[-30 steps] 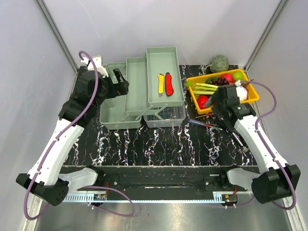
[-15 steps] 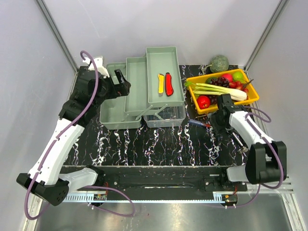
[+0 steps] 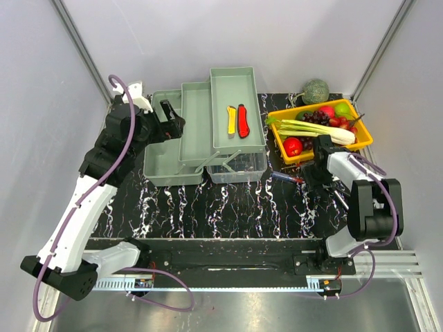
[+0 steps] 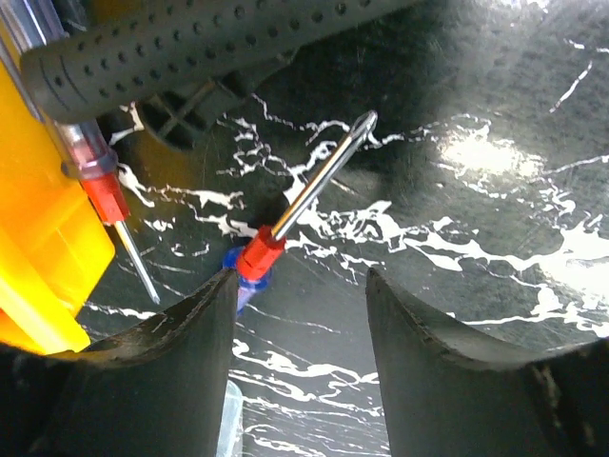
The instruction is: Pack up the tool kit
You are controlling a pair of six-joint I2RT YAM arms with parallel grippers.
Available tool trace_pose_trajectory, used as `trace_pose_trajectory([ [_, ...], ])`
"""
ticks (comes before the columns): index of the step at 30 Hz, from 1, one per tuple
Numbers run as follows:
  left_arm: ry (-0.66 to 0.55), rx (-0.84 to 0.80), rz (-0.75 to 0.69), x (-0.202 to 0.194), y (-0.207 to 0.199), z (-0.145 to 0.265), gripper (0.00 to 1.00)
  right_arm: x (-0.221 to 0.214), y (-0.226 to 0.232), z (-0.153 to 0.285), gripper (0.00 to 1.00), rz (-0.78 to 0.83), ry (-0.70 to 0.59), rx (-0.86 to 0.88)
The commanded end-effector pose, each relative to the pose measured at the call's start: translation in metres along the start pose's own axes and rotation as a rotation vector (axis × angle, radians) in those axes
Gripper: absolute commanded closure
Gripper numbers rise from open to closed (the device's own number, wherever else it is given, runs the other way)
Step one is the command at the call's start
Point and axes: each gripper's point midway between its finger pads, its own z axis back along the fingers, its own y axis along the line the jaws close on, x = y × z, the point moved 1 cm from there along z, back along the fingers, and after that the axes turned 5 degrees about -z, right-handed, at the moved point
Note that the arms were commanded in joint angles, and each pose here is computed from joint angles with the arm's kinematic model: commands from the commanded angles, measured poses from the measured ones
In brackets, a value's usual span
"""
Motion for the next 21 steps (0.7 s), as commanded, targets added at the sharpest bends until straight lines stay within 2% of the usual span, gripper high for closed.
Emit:
trace_pose_trajectory([
  [1,-0.042,-0.013,0.007,0.01,-0.001,0.006,0.01,0.012,0.018,-0.006,0.4,-0.053,-0.04,0.011],
  [8,-0.029,-0.023,0.0,0.011,-0.003,0.013,0.01,0.014,0.027,-0.024,0.44,-0.053,-0.035,-0.025],
  [10,-0.021,-0.052,-0.012,0.011,-0.007,0.015,0.01,0.014,0.029,-0.026,0.67,-0.012,-0.034,-0.04],
  [12,-0.015,-0.092,-0.035,0.008,-0.012,0.016,0.01,0.017,0.023,-0.024,0.76,0.012,-0.048,-0.079],
  [15,0.015,-0.143,-0.064,-0.008,-0.016,0.015,0.01,0.022,0.01,-0.025,0.81,0.023,-0.082,-0.11],
  [19,0.001,-0.235,-0.087,-0.03,-0.022,0.016,0.01,0.031,0.002,-0.02,1.0,0.06,-0.141,-0.049],
  [21,0.004,-0.302,-0.08,-0.039,-0.03,0.021,0.01,0.034,0.001,-0.014,1.0,0.099,-0.157,-0.001],
])
